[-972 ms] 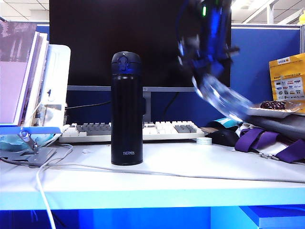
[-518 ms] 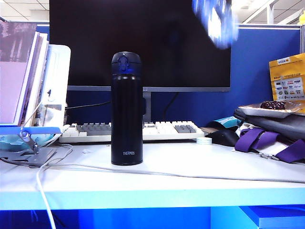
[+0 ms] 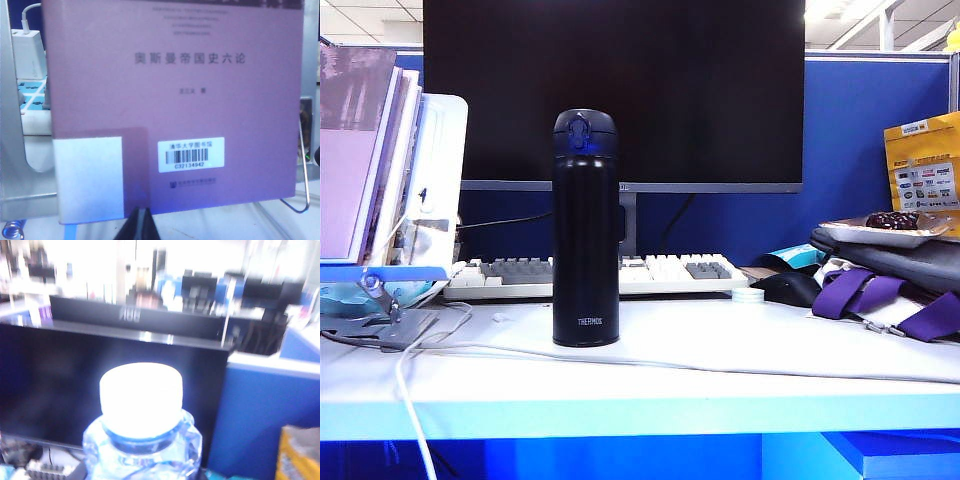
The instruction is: Pick up the mineral water bottle and place it vertically to the right of the black thermos cup.
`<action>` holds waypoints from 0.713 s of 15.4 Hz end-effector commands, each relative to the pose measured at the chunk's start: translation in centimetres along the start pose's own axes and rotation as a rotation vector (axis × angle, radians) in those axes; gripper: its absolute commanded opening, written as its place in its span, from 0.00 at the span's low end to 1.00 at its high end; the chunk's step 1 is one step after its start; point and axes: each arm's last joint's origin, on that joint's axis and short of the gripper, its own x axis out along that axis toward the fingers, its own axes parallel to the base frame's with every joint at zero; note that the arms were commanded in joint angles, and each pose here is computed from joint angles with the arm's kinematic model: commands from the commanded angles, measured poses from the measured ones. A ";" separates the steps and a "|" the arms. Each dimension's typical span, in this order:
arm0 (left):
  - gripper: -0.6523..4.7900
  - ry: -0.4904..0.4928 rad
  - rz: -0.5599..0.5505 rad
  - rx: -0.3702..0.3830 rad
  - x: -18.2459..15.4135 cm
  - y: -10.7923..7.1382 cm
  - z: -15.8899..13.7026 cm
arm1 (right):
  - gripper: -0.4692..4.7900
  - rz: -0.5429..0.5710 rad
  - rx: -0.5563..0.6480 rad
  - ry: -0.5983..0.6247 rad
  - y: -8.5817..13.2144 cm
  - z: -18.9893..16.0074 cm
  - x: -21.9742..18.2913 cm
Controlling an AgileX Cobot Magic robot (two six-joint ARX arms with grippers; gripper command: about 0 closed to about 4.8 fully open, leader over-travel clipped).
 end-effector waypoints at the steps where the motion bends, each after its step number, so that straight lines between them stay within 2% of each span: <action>1: 0.12 0.010 -0.002 0.003 0.0 0.0 -0.1 | 0.36 -0.005 0.017 -0.132 -0.9 2.0 -5.9; 5: 0.12 0.010 -0.002 0.003 0.0 0.0 -0.1 | 0.36 -0.005 0.020 -0.152 -1.3 2.1 -8.8; 9: 0.12 0.010 -0.002 0.003 0.0 0.0 -0.1 | 0.36 0.013 0.019 -0.158 -0.8 0.4 -6.7; 11: 0.12 0.010 -0.002 0.003 0.0 0.0 -0.1 | 0.36 0.010 0.033 -0.213 -0.3 -3.2 -4.5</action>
